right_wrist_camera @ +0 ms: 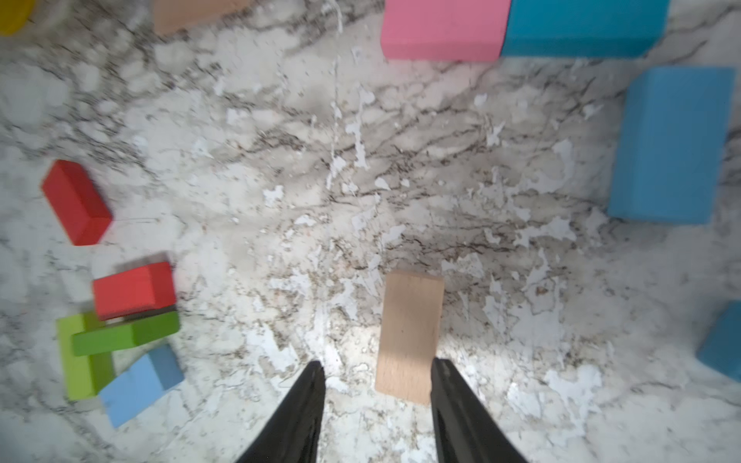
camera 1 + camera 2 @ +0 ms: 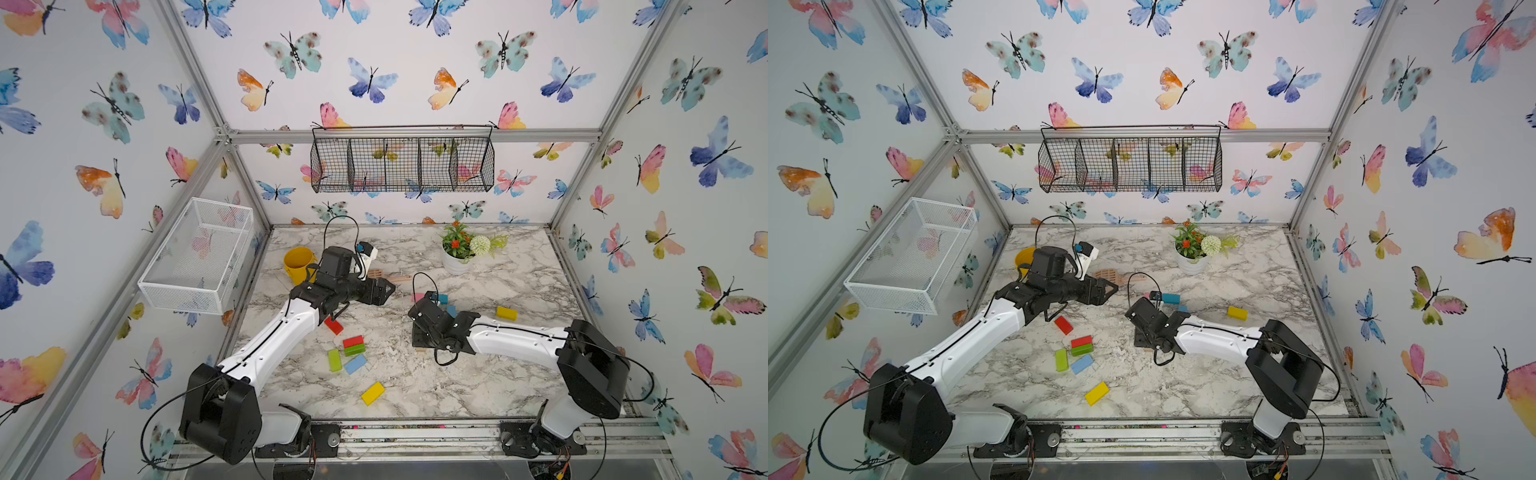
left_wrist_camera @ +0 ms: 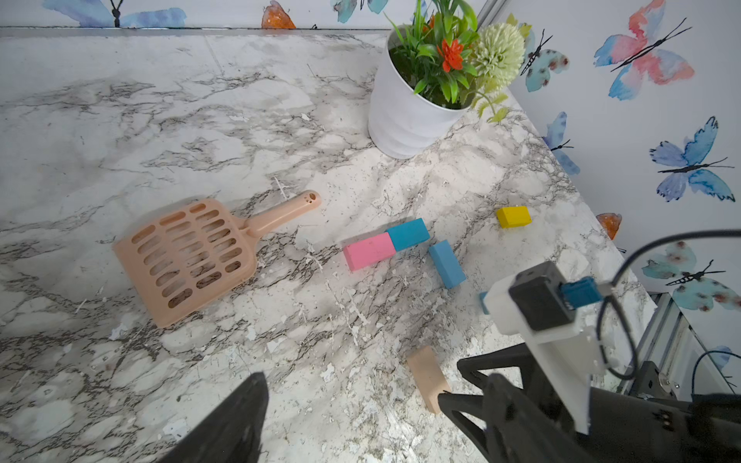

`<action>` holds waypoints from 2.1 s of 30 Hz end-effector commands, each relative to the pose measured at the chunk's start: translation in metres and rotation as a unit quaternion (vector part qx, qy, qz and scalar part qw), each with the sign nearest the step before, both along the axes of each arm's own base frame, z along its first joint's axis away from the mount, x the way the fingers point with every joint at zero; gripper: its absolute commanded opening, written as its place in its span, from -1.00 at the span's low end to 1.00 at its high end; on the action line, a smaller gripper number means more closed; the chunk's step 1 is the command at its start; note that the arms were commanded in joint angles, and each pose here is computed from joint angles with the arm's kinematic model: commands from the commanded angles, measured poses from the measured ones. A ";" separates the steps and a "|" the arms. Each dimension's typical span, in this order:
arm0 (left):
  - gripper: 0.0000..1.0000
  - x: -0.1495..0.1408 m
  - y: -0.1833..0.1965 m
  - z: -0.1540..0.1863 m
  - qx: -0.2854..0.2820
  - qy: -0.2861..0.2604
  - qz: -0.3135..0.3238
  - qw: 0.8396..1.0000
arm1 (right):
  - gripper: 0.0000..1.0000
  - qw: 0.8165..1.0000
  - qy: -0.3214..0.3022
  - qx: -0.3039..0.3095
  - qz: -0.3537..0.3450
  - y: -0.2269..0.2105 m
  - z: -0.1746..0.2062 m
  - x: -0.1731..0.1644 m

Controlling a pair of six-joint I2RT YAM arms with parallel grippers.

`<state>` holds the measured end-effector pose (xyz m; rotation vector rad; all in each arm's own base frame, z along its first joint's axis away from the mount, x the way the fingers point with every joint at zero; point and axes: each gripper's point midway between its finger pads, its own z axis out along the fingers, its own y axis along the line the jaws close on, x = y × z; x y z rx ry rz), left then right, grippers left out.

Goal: Assemble the letter c with building blocks
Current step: Adjust the building block at the center of the board, then pick up the building block from the center of the board.

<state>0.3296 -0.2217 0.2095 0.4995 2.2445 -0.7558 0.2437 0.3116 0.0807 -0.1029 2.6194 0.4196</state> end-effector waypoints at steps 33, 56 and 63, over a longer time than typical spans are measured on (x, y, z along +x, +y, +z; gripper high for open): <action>0.64 -0.006 -0.003 -0.022 0.012 0.028 -0.015 0.999 | 0.11 0.989 0.045 -0.113 -0.083 -0.117 -0.008 0.119; 0.63 -0.008 -0.009 -0.026 0.008 0.037 -0.027 0.999 | 0.01 0.986 0.101 -0.117 -0.063 -0.107 -0.051 0.113; 0.63 -0.009 -0.009 -0.023 0.006 0.033 -0.027 0.999 | -0.09 0.985 0.119 -0.109 -0.054 -0.103 -0.059 0.107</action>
